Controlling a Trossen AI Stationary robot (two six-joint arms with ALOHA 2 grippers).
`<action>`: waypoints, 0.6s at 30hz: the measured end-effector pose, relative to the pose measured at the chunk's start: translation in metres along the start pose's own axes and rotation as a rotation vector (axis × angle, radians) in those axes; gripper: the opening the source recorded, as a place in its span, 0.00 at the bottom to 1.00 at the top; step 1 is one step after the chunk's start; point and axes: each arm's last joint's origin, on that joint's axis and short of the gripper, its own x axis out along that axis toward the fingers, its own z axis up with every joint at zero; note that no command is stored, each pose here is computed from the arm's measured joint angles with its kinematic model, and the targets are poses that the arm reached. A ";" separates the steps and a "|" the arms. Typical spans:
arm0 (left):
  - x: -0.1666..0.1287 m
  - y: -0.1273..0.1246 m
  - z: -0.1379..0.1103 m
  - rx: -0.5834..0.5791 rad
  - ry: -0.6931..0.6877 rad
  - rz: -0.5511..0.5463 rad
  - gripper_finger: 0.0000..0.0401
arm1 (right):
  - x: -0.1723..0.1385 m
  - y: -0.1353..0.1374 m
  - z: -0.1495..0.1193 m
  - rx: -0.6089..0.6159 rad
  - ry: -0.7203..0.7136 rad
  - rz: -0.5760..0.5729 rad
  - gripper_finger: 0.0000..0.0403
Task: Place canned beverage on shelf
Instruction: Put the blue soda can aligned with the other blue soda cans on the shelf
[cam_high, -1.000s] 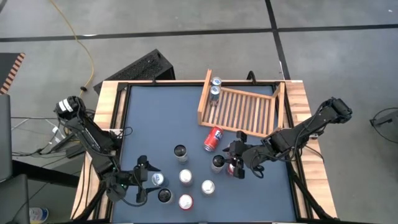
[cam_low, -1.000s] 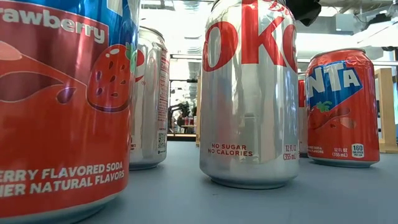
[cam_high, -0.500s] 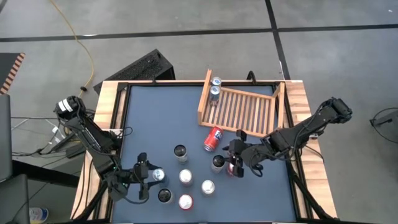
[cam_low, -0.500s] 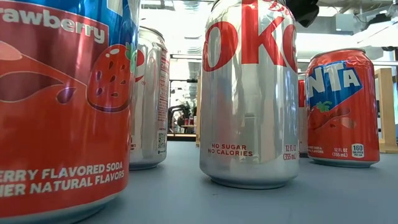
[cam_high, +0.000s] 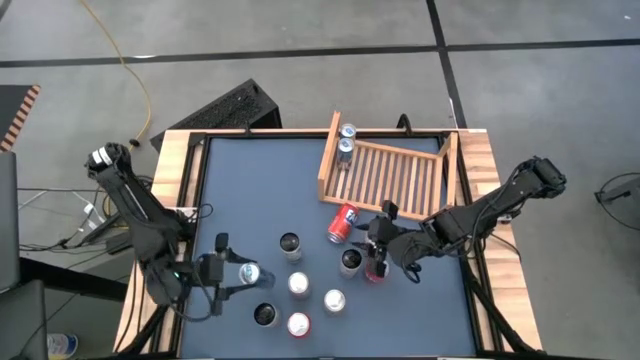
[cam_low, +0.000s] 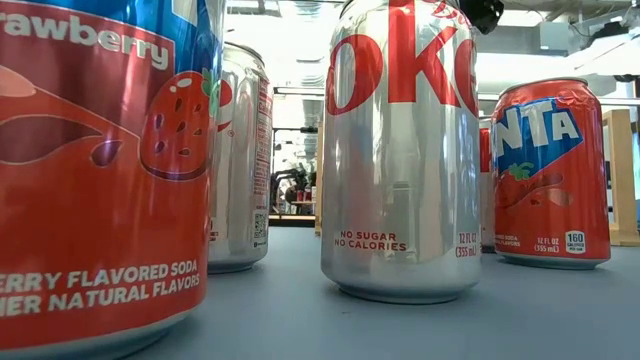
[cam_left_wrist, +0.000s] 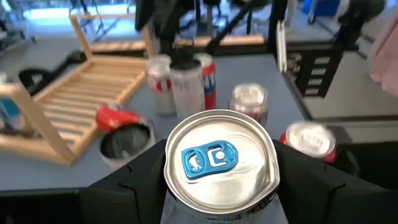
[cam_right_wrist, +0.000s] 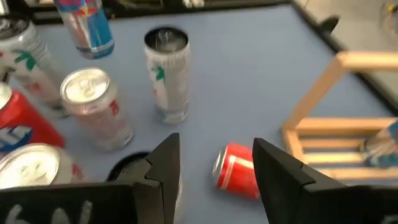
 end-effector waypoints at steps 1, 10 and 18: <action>-0.003 0.003 0.004 0.011 -0.010 -0.012 0.56 | 0.000 0.001 0.002 -0.009 -0.017 0.001 0.45; -0.017 0.041 0.033 0.112 -0.091 -0.211 0.56 | 0.012 -0.003 0.024 -0.069 -0.159 0.081 0.45; -0.009 0.073 0.047 0.227 -0.172 -0.393 0.56 | 0.017 -0.008 0.042 -0.116 -0.251 0.391 0.49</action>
